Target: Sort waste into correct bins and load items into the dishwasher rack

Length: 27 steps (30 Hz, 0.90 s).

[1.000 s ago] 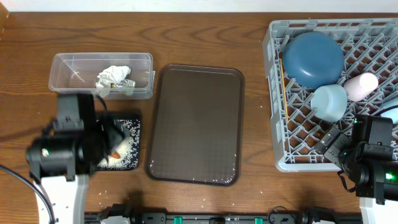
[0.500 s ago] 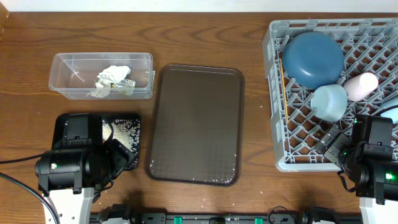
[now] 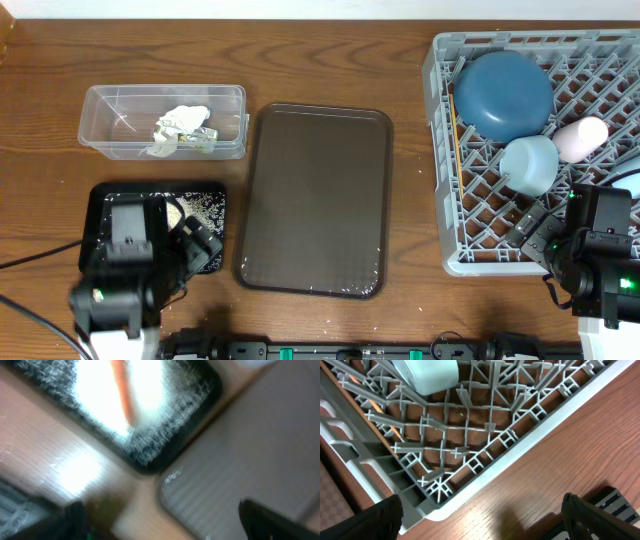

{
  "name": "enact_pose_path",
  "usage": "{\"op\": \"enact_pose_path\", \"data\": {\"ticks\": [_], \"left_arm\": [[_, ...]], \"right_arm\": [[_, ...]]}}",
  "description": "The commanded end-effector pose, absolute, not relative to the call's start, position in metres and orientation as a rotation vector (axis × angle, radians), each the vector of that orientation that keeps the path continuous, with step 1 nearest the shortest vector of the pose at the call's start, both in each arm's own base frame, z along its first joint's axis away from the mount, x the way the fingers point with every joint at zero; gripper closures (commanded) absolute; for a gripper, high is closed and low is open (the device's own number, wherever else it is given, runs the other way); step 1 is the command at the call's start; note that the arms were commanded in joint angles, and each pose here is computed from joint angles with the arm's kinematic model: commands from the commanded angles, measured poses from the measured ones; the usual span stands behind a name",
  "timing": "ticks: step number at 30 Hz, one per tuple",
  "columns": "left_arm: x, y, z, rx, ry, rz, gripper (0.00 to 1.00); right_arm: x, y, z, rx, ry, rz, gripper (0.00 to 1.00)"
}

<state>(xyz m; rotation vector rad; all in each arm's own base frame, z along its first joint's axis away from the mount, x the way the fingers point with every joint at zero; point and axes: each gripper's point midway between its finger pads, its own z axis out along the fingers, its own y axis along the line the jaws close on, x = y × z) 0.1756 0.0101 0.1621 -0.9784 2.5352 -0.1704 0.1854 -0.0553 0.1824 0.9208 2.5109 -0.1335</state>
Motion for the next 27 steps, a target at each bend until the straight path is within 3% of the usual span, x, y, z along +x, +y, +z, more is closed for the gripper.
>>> {"op": "enact_pose_path", "data": {"ticks": [1,4,8,27], "left_arm": [[0.193,-0.016,0.155,-0.59,2.485,-0.315,0.0],[0.219,-0.037,0.163,-0.329,2.291,-0.414,0.0],[0.235,-0.044,0.17,-0.239,2.051,-0.456,0.0],[0.243,-0.014,0.155,-0.283,1.661,-0.332,0.0]], "right_arm": [[0.185,-0.055,0.183,0.931,2.505,-0.135,0.01],[0.185,-0.055,0.183,0.931,2.505,-0.135,0.01],[0.185,-0.055,0.183,0.931,2.505,-0.135,0.01],[0.185,-0.055,0.183,0.931,2.505,-0.135,0.01]]}}
